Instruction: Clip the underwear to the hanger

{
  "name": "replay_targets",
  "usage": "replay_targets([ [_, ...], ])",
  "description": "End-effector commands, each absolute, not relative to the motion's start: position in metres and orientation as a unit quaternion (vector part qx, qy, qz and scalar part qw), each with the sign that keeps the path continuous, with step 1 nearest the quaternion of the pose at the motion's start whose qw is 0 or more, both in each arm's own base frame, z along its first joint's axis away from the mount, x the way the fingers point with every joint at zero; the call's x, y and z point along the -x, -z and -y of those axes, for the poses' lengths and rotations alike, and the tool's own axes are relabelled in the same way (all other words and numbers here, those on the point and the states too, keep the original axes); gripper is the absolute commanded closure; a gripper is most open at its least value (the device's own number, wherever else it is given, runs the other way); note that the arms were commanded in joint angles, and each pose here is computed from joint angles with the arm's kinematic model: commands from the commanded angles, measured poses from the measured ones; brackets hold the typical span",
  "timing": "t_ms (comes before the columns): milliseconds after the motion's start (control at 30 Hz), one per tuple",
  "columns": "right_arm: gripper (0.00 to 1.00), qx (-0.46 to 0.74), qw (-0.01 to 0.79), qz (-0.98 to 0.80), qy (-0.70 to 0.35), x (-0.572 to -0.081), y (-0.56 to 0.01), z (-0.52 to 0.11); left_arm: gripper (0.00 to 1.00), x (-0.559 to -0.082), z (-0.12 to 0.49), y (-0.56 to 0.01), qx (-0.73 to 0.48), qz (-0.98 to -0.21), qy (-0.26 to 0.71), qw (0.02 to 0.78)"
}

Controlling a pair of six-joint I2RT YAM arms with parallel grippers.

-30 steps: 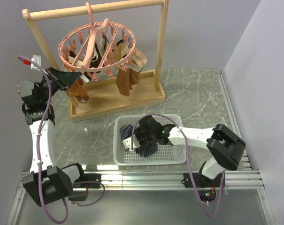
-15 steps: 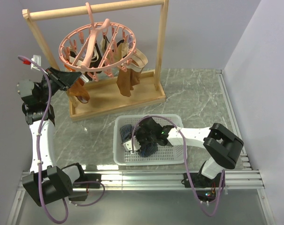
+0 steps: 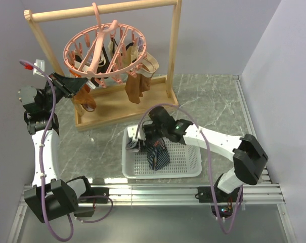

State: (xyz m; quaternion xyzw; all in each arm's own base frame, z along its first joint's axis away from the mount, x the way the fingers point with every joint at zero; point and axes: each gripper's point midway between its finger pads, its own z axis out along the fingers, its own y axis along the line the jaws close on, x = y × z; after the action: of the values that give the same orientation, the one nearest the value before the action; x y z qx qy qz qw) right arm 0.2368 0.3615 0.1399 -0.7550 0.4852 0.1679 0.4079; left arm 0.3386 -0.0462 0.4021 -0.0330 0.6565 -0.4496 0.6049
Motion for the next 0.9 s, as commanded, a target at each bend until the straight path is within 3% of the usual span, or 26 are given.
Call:
replay_targets([
  [0, 1.0, 0.696, 0.417, -0.536, -0.233, -0.231, -0.192, -0.361, 1.0, -0.336, 0.048, -0.414, 0.006, -0.65, 0.439, 0.62],
  [333, 1.0, 0.535, 0.411, -0.646, -0.357, -0.241, -0.251, -0.382, 1.0, -0.337, 0.048, -0.414, 0.011, -0.649, 0.447, 0.615],
  [867, 1.0, 0.374, 0.511, -0.687, -0.355, -0.306, -0.336, -0.419, 1.0, -0.338, 0.049, -0.415, 0.017, -0.65, 0.457, 0.607],
])
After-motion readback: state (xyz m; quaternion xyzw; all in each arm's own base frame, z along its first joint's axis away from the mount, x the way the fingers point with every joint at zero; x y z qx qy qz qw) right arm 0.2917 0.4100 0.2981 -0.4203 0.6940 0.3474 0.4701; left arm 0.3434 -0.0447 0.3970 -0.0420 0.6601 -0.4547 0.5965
